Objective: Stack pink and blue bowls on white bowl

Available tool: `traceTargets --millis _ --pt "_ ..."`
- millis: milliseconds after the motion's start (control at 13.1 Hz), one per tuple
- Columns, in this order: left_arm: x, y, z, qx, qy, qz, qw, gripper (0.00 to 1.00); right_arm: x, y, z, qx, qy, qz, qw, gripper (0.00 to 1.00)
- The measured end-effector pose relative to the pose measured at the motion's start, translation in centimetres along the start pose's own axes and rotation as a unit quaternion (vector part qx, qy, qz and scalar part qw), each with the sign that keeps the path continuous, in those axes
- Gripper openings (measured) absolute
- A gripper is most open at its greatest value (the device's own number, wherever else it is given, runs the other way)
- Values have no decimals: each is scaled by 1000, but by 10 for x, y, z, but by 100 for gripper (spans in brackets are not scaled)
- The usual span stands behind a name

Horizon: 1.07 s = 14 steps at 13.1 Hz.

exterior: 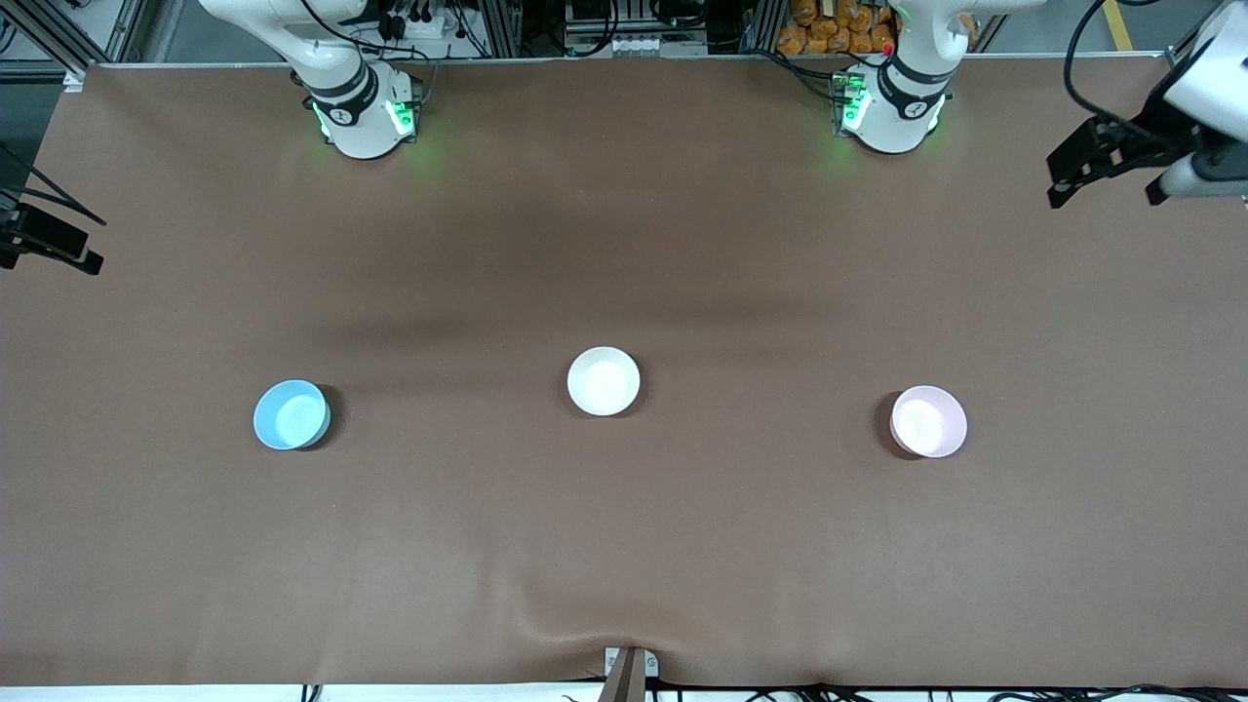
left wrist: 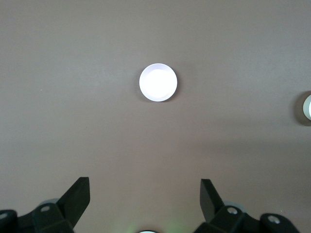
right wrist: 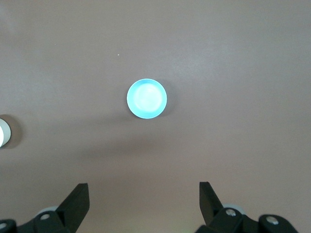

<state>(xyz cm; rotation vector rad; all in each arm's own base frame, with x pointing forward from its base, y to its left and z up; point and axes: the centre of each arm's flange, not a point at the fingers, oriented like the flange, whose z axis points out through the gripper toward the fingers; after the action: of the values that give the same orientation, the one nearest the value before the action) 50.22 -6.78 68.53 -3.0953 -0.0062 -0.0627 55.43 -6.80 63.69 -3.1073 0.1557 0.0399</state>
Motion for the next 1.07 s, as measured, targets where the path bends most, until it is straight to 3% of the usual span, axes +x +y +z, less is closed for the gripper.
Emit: traceTargets --millis 1068 --pt "-3 -26 -3 2 -21 -24 999 100 0 0 0 0 0 0 1000 100"
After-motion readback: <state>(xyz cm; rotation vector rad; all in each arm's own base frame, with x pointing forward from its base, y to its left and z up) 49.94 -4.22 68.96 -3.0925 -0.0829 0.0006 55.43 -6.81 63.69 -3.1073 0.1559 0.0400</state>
